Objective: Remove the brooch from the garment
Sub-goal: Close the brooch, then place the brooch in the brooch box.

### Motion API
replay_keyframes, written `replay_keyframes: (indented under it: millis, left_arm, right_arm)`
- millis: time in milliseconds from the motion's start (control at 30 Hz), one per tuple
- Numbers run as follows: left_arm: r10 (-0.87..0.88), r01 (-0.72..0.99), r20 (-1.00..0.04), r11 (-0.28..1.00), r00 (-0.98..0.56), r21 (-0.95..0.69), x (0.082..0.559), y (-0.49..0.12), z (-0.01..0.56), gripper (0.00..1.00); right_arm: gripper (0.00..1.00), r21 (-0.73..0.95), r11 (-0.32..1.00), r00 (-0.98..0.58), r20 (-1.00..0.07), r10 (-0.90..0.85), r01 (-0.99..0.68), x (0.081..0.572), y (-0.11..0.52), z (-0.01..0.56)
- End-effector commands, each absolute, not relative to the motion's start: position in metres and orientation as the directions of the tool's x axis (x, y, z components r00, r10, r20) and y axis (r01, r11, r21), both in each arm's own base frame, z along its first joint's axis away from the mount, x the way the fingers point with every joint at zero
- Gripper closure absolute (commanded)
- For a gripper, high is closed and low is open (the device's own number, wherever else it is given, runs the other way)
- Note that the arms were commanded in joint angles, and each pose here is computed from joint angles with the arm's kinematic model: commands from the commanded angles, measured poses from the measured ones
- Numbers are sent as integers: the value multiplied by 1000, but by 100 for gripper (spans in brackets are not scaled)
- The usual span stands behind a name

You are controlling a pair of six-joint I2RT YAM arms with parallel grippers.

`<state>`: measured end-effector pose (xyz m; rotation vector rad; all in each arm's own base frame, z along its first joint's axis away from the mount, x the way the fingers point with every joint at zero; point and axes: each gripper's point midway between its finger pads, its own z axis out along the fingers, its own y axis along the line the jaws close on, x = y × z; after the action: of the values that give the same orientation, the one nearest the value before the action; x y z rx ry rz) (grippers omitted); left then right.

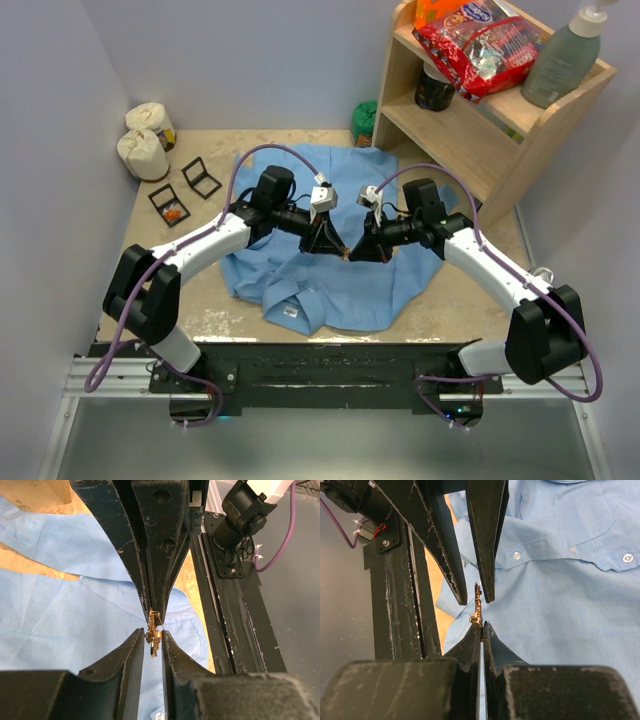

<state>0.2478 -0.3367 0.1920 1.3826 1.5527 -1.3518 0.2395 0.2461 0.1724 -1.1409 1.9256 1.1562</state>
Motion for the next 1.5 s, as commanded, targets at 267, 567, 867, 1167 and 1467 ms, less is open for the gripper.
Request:
replay_keyframes:
  millis: [267,567,867,1167,1467]
  left_arm:
    - [223,970,-961,-139,-165,-198,247,-342,227,79]
    - [224,969,-960,-143,-169,-204,247,-342,226,100]
    - [240,973,-956,-112,-170,-202,251,-341,222,100]
    - [252,989,-962,-71,-106,-127,256,-328,233,100]
    - [303,996,-950,72,-73,-53,291,-296,235,100]
  right_arm:
    - [100,339,237,-406,-843,-354,-910,243,247,180]
    - [100,338,239,-406,-842,-354,-910,244,248,180]
    - [82,326,243,-397,-843,-362,-913,249,248,188]
    - [44,295,237,-369,-842,-393,-926,255,239,204]
    - [25,252,294,-356,-851,-387,-922,260,224,219]
